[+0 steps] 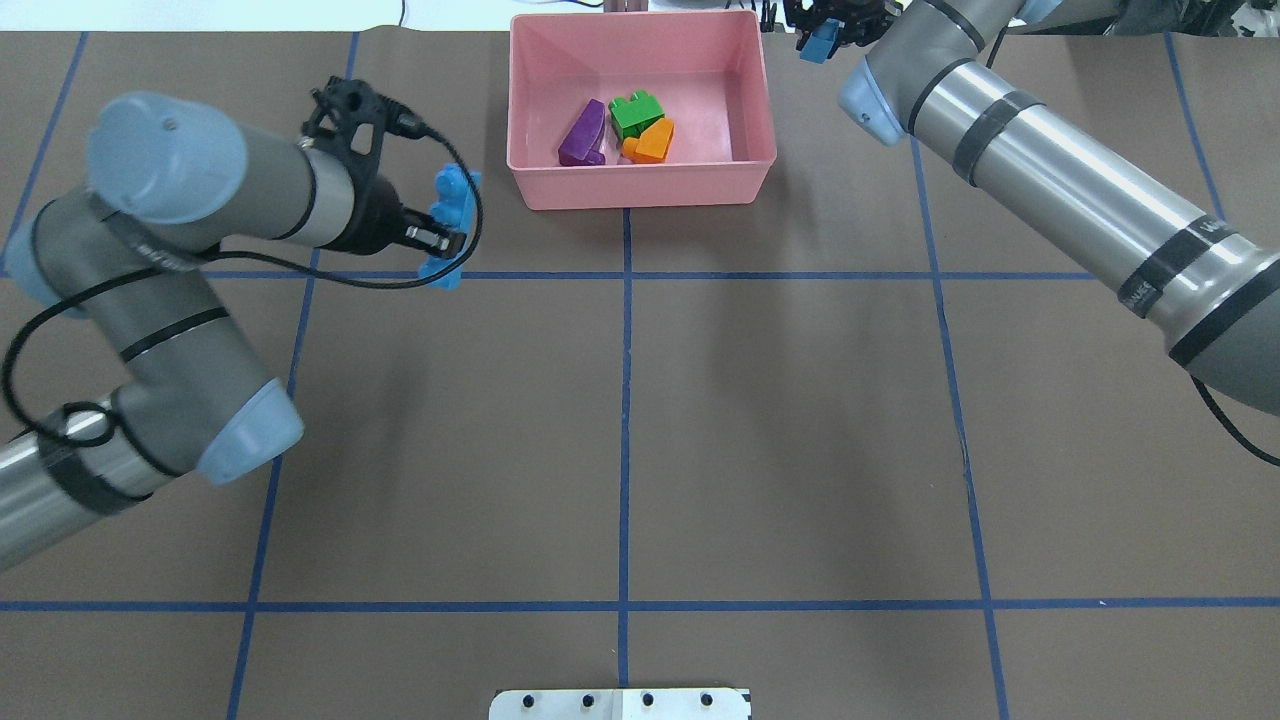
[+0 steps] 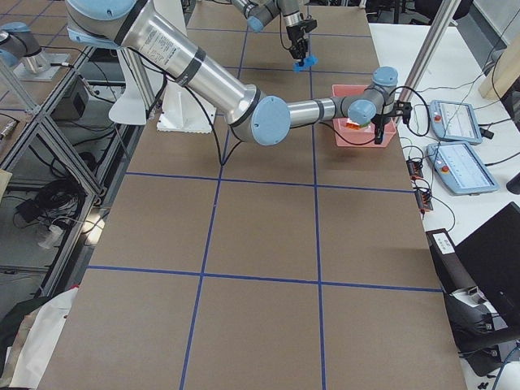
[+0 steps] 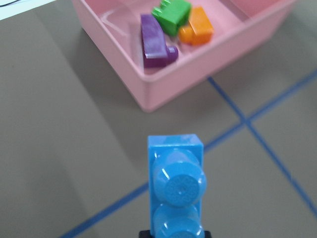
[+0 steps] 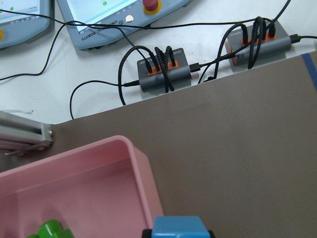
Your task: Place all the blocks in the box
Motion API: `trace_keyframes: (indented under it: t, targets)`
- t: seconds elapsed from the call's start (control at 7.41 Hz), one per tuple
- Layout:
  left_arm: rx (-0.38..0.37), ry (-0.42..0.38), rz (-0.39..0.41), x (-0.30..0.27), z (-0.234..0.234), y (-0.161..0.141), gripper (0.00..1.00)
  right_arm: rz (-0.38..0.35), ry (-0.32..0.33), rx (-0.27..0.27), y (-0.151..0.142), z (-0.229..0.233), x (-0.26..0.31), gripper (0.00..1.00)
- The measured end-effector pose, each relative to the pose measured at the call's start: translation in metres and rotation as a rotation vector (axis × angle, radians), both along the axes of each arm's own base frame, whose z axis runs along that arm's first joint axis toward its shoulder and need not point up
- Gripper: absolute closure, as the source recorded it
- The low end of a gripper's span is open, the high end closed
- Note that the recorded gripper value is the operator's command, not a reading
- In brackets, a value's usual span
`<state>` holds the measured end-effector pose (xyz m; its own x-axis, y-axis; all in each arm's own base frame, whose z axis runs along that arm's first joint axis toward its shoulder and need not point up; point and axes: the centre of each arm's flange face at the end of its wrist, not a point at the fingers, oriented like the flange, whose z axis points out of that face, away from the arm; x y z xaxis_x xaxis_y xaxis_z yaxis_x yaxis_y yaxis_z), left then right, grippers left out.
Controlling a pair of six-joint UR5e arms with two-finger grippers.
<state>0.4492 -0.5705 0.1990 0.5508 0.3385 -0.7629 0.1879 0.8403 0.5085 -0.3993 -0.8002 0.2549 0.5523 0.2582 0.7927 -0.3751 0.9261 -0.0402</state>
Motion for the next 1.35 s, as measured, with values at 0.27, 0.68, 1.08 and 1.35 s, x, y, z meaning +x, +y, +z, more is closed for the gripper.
trace_keyframes:
  t: [0.27,0.68,1.08,1.35]
  targets:
    - [-0.048,0.047,-0.114,0.030,-0.046,-0.062,0.98,0.009,-0.017,-0.009,0.024,-0.024,-0.050,0.96]
    - [-0.071,0.045,-0.242,0.046,-0.047,-0.130,0.00,-0.010,-0.012,0.005,0.053,-0.032,-0.095,0.00]
    - [-0.075,0.048,-0.256,0.031,-0.048,-0.148,0.00,-0.026,-0.063,0.010,0.044,-0.041,-0.054,0.00]
    - [-0.094,0.077,-0.179,0.005,-0.016,-0.128,0.00,-0.027,-0.102,0.000,0.037,-0.014,0.023,0.00]
